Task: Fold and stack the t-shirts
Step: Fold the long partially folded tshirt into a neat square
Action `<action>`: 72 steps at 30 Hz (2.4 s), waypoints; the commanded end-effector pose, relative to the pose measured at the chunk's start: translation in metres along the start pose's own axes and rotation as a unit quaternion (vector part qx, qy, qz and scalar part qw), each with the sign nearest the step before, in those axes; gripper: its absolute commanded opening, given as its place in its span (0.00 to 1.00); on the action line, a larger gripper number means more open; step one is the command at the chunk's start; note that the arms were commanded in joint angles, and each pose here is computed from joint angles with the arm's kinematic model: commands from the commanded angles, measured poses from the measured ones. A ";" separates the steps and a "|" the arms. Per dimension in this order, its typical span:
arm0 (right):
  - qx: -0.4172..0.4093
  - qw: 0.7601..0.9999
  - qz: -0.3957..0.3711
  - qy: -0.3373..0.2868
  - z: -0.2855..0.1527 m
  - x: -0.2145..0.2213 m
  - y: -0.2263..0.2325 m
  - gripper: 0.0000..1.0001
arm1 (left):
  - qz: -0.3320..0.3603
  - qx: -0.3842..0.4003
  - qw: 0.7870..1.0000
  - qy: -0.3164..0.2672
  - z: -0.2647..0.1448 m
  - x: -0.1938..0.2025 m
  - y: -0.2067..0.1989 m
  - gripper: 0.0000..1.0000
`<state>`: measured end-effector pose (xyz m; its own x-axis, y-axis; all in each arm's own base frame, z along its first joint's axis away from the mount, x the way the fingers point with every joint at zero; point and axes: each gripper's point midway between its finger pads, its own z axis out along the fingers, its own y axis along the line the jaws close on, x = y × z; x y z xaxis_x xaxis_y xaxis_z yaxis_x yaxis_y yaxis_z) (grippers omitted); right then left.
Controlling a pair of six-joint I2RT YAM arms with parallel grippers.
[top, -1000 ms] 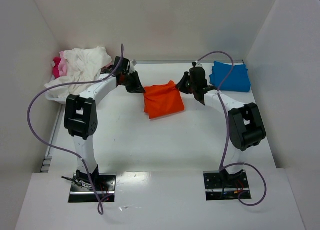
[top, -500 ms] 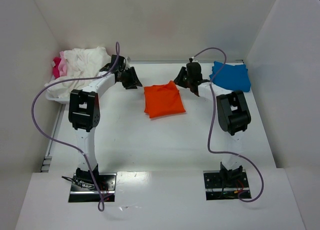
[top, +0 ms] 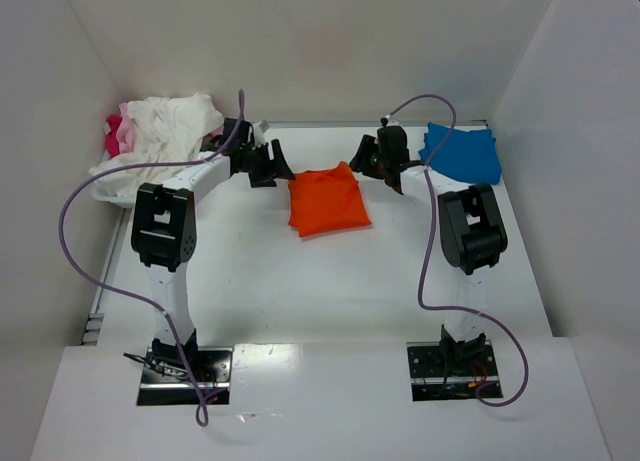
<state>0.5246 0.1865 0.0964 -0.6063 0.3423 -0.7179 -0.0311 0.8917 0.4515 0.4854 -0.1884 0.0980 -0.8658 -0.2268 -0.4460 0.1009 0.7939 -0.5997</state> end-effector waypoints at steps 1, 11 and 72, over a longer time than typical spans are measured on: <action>0.012 1.000 -0.010 0.004 -0.007 -0.001 -0.008 0.55 | 0.042 0.034 0.998 -0.020 0.002 -0.013 -0.018 0.76; 0.023 0.999 -0.002 0.049 0.002 0.025 -0.018 0.48 | 0.035 0.036 0.999 -0.005 0.025 -0.012 -0.014 0.72; -0.053 0.998 -0.002 0.015 -0.024 -0.022 0.031 0.00 | 0.011 0.004 1.000 0.011 0.034 0.017 -0.011 0.45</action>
<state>0.5056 0.1987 0.0919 -0.7028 0.3065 -0.6419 -0.0604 0.8734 0.4832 0.4810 -0.2140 0.0753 -0.8779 -0.1902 -0.4395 0.1073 0.8163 -0.5675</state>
